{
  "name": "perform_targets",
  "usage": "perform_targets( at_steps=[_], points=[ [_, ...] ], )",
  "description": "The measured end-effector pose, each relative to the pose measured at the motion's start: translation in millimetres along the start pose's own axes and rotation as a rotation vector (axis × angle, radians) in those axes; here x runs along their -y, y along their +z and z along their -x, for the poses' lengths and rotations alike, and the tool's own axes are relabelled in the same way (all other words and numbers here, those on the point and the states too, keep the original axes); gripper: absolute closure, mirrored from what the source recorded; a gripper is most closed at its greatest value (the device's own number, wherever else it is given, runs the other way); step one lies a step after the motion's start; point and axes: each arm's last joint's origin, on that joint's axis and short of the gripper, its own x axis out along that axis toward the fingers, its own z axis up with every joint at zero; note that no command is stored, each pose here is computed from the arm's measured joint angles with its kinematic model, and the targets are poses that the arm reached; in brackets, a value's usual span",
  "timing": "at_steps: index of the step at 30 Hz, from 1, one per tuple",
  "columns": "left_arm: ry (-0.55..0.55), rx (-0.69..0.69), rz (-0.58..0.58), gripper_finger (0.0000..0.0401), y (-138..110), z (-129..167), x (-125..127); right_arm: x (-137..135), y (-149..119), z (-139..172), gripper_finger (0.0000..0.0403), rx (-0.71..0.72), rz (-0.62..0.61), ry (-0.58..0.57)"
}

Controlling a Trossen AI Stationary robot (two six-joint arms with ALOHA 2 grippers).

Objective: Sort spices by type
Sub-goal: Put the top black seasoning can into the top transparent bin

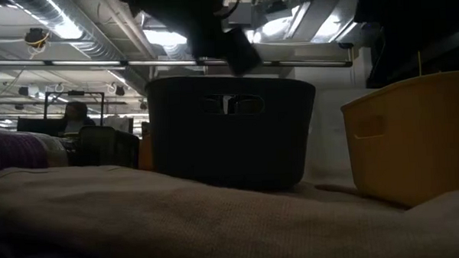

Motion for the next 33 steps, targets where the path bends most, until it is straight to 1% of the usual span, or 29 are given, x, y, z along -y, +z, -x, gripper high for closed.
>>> perform_targets(
  at_steps=[5,12,16,18,20,27,30,33],
  points=[
    [-0.037,0.101,0.001,0.0297,1,-26,13,-2,4,0,0.0155,0.037,0.011,0.018],
    [-0.091,0.043,0.022,0.0296,4,-79,25,-3,6,0,0.0155,0.065,0.060,0.030],
    [-0.109,-0.075,-0.006,0.0296,5,-104,30,-3,6,1,0.0155,0.052,0.067,0.036],
    [-0.115,-0.148,-0.016,0.0293,1,-113,31,-3,6,4,0.0155,0.032,0.071,0.052],
    [-0.118,-0.187,-0.020,0.0293,-3,-122,31,-3,9,9,0.0155,0.023,0.071,0.074],
    [-0.118,-0.241,-0.027,0.0294,-16,-140,31,-4,21,25,0.0155,0.033,0.054,0.175],
    [-0.116,-0.262,-0.023,0.0288,-19,-141,30,-6,24,28,0.0155,0.041,0.047,0.220],
    [-0.111,-0.264,-0.025,0.0291,-19,-141,29,-7,24,28,0.0155,0.039,0.047,0.235]
  ],
)
